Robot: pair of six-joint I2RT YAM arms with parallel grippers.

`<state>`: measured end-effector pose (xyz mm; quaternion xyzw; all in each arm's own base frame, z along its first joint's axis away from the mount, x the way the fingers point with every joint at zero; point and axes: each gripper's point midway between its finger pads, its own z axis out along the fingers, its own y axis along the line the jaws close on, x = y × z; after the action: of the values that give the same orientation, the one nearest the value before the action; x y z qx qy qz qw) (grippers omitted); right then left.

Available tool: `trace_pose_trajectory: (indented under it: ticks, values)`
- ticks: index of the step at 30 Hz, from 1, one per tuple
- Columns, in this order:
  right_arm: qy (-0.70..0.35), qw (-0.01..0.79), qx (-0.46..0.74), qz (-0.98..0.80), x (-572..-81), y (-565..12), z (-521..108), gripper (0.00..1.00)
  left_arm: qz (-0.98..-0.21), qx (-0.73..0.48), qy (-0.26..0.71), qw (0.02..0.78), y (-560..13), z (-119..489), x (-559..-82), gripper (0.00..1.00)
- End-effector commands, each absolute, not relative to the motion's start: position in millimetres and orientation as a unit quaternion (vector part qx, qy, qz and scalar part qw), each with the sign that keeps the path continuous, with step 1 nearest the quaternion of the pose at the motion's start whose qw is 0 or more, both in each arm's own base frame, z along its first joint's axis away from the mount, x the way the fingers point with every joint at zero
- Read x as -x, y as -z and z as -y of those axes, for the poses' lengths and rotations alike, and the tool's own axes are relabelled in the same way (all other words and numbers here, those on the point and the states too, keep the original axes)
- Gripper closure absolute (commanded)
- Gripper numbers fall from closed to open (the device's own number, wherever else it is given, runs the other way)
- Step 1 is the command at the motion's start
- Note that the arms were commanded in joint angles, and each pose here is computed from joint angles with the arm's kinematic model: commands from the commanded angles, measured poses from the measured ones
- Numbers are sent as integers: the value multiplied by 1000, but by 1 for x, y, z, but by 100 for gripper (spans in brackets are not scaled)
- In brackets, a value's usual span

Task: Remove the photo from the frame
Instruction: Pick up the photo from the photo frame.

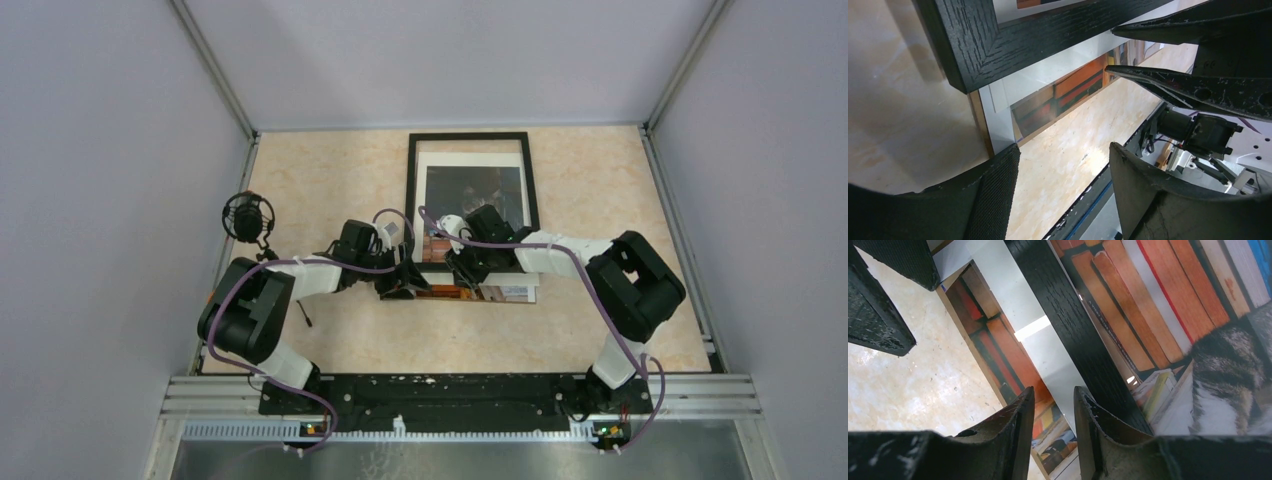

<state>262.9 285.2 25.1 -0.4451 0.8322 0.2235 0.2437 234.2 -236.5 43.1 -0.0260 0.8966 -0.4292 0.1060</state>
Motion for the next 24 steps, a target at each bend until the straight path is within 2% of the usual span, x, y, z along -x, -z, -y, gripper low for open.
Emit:
trace_pose_trajectory:
  ticks: [1, 24]
  values:
    - [-208, 182, 460, -844, -240, 6, -277, 65, -907, 35, 391, 150, -24, 230, -259, 28]
    - [-203, 181, 463, -843, -244, 6, -278, 66, -915, 39, 370, 154, -26, 199, -245, 28]
